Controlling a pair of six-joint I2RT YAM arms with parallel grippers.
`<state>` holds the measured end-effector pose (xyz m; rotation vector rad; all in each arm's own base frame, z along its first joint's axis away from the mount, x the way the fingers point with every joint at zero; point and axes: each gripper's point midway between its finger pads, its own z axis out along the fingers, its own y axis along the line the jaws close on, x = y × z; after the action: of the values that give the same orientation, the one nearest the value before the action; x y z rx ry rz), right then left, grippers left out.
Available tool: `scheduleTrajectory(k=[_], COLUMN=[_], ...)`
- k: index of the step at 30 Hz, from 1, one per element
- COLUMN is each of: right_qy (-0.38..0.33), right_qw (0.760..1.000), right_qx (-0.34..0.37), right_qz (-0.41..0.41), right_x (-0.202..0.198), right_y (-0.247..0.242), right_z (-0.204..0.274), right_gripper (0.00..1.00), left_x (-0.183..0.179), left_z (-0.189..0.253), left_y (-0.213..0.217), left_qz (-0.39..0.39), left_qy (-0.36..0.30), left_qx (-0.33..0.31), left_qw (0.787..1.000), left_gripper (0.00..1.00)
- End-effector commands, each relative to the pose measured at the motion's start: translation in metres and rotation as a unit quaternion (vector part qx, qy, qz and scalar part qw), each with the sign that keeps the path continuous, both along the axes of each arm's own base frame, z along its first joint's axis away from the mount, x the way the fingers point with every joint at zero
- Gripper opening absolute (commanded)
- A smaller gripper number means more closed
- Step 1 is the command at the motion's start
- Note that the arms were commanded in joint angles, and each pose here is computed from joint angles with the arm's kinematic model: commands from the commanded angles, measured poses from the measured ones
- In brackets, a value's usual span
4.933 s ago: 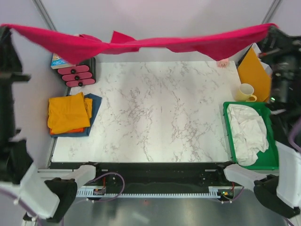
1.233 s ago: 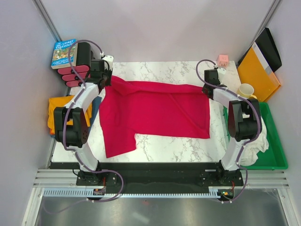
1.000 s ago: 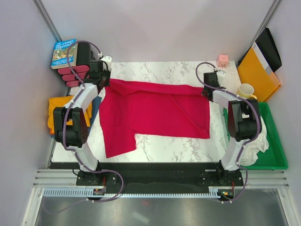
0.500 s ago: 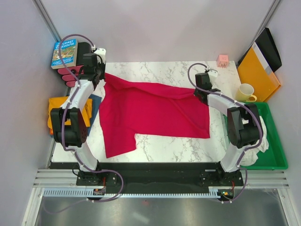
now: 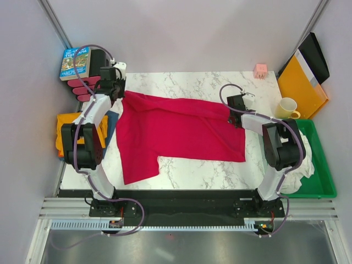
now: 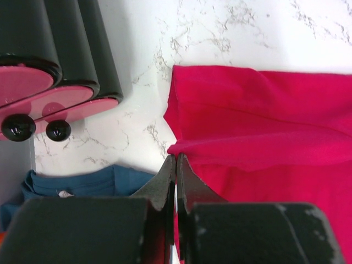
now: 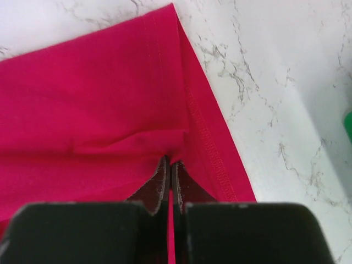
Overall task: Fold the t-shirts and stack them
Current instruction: Fold the flattened tshirt in 1/3 of the way
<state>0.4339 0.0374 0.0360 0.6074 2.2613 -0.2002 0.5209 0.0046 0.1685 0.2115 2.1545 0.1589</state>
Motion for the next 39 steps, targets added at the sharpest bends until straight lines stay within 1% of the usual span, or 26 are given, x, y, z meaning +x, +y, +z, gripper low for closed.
scheduleTrajectory(k=[1, 6, 7, 8, 9, 10, 11, 13, 14, 15, 16, 17, 18, 20, 21, 22, 23, 24, 25, 26, 27, 28, 29, 31, 35, 39], right_qy=[0.02, 0.029, 0.024, 0.021, 0.01, -0.002, -0.025, -0.05, -0.057, -0.077, -0.074, -0.08, -0.094, -0.095, -0.103, -0.1, -0.093, -0.097, -0.094, -0.081, -0.081, -0.073, -0.059, -0.051, -0.027, -0.002], right_qw=[0.999, 0.999, 0.999, 0.999, 1.0, 1.0, 1.0, 0.999, 0.998, 0.997, 0.997, 0.996, 0.995, 0.994, 0.993, 0.993, 0.994, 0.993, 0.993, 0.995, 0.994, 0.995, 0.996, 0.996, 0.997, 0.999], right_qx=[-0.012, -0.014, -0.012, -0.011, -0.01, -0.003, -0.001, 0.006, 0.006, 0.009, 0.012, 0.013, 0.015, 0.019, 0.023, 0.023, 0.027, 0.029, 0.031, 0.031, 0.034, 0.036, 0.036, 0.041, 0.04, 0.026], right_qz=[-0.03, -0.034, -0.032, -0.028, -0.02, -0.012, -0.003, 0.012, 0.015, 0.02, 0.027, 0.03, 0.035, 0.041, 0.046, 0.053, 0.059, 0.062, 0.061, 0.059, 0.061, 0.061, 0.06, 0.062, 0.055, 0.045], right_x=[-0.005, -0.006, -0.003, -0.001, 0.003, 0.007, 0.016, 0.031, 0.037, 0.053, 0.056, 0.061, 0.071, 0.077, 0.083, 0.086, 0.091, 0.096, 0.099, 0.102, 0.107, 0.108, 0.11, 0.114, 0.11, 0.1], right_y=[-0.009, -0.01, -0.008, -0.007, -0.005, -0.002, 0.0, 0.007, 0.009, 0.012, 0.016, 0.018, 0.021, 0.024, 0.027, 0.03, 0.033, 0.036, 0.038, 0.038, 0.039, 0.042, 0.043, 0.046, 0.045, 0.035], right_z=[-0.01, -0.012, -0.008, -0.005, 0.004, 0.011, 0.026, 0.049, 0.059, 0.08, 0.084, 0.092, 0.106, 0.11, 0.118, 0.118, 0.11, 0.112, 0.108, 0.093, 0.092, 0.084, 0.07, 0.061, 0.035, 0.017], right_gripper=[0.0, 0.0, 0.05, 0.14, 0.31, 0.39, 0.57, 0.69, 0.79, 0.82, 0.85, 0.87, 0.87, 0.88, 0.88, 0.85, 0.81, 0.74, 0.58, 0.48, 0.37, 0.21, 0.14, 0.0, 0.0, 0.0], left_x=[-0.004, -0.008, -0.009, -0.01, -0.009, -0.009, -0.008, -0.007, -0.005, -0.003, -0.002, 0.002, 0.004, 0.009, 0.013, 0.015, 0.02, 0.022, 0.028, 0.033, 0.035, 0.039, 0.043, 0.046, 0.049, 0.047], left_z=[-0.014, -0.027, -0.028, -0.028, -0.025, -0.02, -0.008, 0.008, 0.025, 0.034, 0.041, 0.055, 0.059, 0.072, 0.068, 0.068, 0.072, 0.068, 0.051, 0.053, 0.045, 0.027, 0.027, 0.012, -0.025, -0.044], left_y=[-0.001, -0.003, -0.003, -0.005, -0.005, -0.01, -0.013, -0.021, -0.023, -0.025, -0.028, -0.029, -0.03, -0.032, -0.032, -0.036, -0.038, -0.042, -0.043, -0.046, -0.05, -0.053, -0.054, -0.059, -0.068, -0.071], left_qz=[-0.013, -0.021, -0.022, -0.027, -0.028, -0.038, -0.045, -0.054, -0.057, -0.056, -0.059, -0.06, -0.059, -0.06, -0.059, -0.067, -0.071, -0.075, -0.073, -0.075, -0.078, -0.078, -0.078, -0.078, -0.079, -0.079], left_qy=[0.019, 0.037, 0.039, 0.043, 0.04, 0.035, 0.022, 0.005, -0.013, -0.022, -0.029, -0.041, -0.044, -0.057, -0.051, -0.051, -0.054, -0.05, -0.032, -0.034, -0.023, -0.004, -0.005, 0.01, 0.047, 0.068], left_qx=[0.003, 0.002, 0.001, -0.001, -0.001, -0.008, -0.016, -0.034, -0.039, -0.049, -0.057, -0.06, -0.067, -0.072, -0.074, -0.077, -0.078, -0.08, -0.079, -0.08, -0.08, -0.081, -0.082, -0.085, -0.087, -0.079], left_qw=[1.0, 0.999, 0.999, 0.999, 0.999, 0.999, 0.999, 0.998, 0.998, 0.997, 0.996, 0.996, 0.995, 0.994, 0.994, 0.993, 0.993, 0.993, 0.994, 0.993, 0.993, 0.994, 0.994, 0.993, 0.992, 0.991], left_gripper=[0.02, 0.02, 0.02, 0.07, 0.14, 0.22, 0.48, 0.77, 0.81, 0.85, 0.95, 0.96, 0.96, 0.96, 0.96, 0.92, 0.9, 0.88, 0.85, 0.84, 0.83, 0.78, 0.77, 0.74, 0.7, 0.69])
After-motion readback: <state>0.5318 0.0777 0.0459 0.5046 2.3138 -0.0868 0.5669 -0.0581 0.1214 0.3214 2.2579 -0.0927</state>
